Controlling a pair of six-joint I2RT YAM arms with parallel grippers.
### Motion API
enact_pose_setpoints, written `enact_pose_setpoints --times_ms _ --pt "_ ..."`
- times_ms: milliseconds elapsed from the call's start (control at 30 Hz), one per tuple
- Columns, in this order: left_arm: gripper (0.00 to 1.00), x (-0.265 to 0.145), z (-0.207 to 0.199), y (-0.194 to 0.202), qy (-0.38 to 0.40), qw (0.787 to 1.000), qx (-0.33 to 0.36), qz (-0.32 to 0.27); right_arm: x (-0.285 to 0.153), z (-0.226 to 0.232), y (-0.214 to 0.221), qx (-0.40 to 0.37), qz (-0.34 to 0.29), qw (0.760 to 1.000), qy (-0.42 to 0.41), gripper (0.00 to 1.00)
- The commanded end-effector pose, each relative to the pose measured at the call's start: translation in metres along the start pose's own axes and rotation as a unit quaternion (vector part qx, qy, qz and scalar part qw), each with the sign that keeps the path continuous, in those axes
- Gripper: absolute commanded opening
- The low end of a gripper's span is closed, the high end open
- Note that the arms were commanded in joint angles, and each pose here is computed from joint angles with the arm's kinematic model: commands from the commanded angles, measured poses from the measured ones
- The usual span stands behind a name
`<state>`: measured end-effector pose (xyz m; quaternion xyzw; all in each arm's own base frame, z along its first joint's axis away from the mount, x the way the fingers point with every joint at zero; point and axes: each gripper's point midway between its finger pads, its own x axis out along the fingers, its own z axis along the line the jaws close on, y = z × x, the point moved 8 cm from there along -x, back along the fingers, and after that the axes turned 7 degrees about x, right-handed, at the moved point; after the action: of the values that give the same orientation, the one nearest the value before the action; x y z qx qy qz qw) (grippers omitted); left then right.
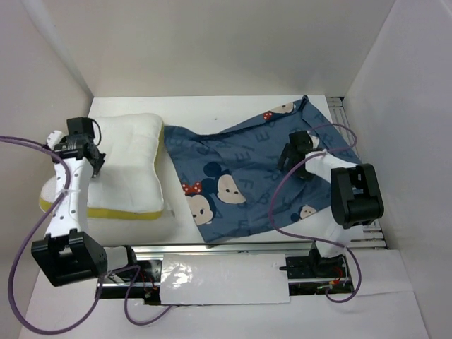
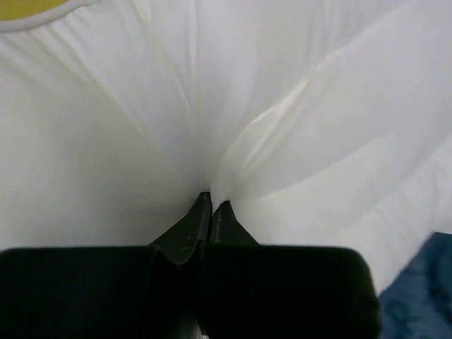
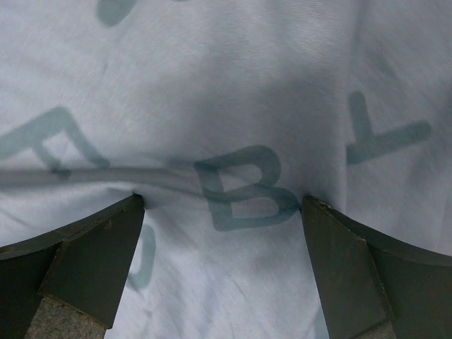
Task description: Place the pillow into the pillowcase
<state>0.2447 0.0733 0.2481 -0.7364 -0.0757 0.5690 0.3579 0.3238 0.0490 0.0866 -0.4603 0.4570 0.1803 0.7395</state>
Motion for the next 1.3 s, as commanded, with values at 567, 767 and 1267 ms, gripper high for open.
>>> enact_pose_setpoints --times_ms 567,767,1267 --pt "0.0 -0.13 -0.05 -0.028 0.461 0.858 0.167 -0.152 -0.107 0.058 -0.008 -0.105 -0.088 0.98 -0.143 1.0" --pt "0.76 -0.13 -0.024 -0.031 0.333 0.923 0.074 -0.177 -0.108 0.062 0.003 -0.123 -0.07 0.977 -0.162 1.0" --pt "1.0 -0.1 -0.131 0.041 0.385 0.885 0.255 -0.06 -0.104 0.069 0.003 -0.125 -0.076 0.982 -0.115 1.0"
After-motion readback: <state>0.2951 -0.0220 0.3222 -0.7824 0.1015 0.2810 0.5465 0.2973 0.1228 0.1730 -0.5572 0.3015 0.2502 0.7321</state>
